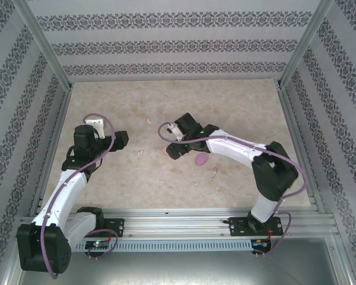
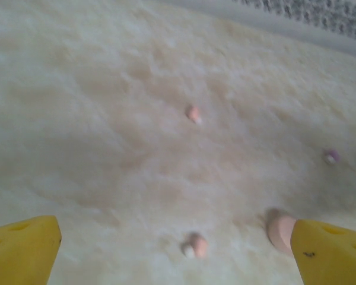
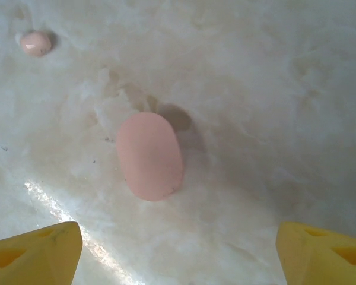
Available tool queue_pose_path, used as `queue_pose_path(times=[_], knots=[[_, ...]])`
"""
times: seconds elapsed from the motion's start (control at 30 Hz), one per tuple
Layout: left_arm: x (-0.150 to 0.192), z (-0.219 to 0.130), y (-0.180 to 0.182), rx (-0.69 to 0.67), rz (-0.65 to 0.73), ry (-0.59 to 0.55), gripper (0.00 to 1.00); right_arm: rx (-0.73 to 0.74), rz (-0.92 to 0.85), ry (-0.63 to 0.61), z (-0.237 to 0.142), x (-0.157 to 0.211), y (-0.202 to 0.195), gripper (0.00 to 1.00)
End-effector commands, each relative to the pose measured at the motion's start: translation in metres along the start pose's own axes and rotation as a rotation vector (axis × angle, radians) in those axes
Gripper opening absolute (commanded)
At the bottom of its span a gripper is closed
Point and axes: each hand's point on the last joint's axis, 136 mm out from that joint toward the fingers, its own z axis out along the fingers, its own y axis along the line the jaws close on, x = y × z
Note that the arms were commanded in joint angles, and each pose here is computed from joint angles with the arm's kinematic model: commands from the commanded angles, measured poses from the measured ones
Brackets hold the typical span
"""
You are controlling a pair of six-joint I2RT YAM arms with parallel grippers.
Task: Insert wireless bluetooth earbuds into charging case
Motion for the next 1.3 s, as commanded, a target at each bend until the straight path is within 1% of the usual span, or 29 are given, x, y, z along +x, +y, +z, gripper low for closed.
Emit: queue_pose_path(times=[0.0,0.13,0.33,0.43,0.6,0.67,0.77,0.9,0.93,1.0,1.07,1.17,1.27], knots=[[0.028,-0.003,-0.017,0.120,-0.091,0.092,0.98,-0.044,-0.026,0.106,0.009,0.007,0.011,0.84],[0.039,0.004,-0.019,0.147,-0.100,0.137,0.94,-0.057,-0.057,0.157,0.026,0.008,0.015,0.85],[0.045,0.012,-0.020,0.163,-0.119,0.187,0.93,-0.048,-0.080,0.202,0.047,0.009,0.014,0.86],[0.047,0.014,-0.022,0.173,-0.125,0.201,0.91,-0.048,-0.103,0.218,0.055,0.007,0.015,0.84],[0.045,0.017,-0.023,0.185,-0.121,0.197,0.90,-0.050,-0.131,0.250,0.069,0.012,0.015,0.82],[0.043,0.017,-0.024,0.186,-0.120,0.194,0.90,-0.052,-0.142,0.258,0.074,0.013,0.015,0.80],[0.041,0.017,-0.024,0.188,-0.122,0.192,0.90,-0.064,-0.158,0.278,0.080,0.017,0.015,0.69],[0.037,0.016,-0.026,0.184,-0.138,0.190,0.89,-0.080,-0.178,0.292,0.084,0.021,0.017,0.60],[0.035,0.016,-0.026,0.184,-0.141,0.189,0.89,-0.082,-0.185,0.290,0.083,0.020,0.018,0.55],[0.034,0.014,-0.028,0.188,-0.150,0.197,0.88,-0.084,-0.195,0.277,0.077,0.017,0.018,0.50],[0.031,0.011,-0.032,0.196,-0.161,0.210,0.86,-0.082,-0.206,0.242,0.066,0.011,0.019,0.48],[0.028,0.004,-0.040,0.217,-0.187,0.245,0.83,-0.075,-0.220,0.157,0.041,-0.004,0.019,0.47],[0.023,-0.005,-0.049,0.233,-0.251,0.288,0.77,-0.082,-0.232,0.054,0.008,-0.020,0.022,0.45]])
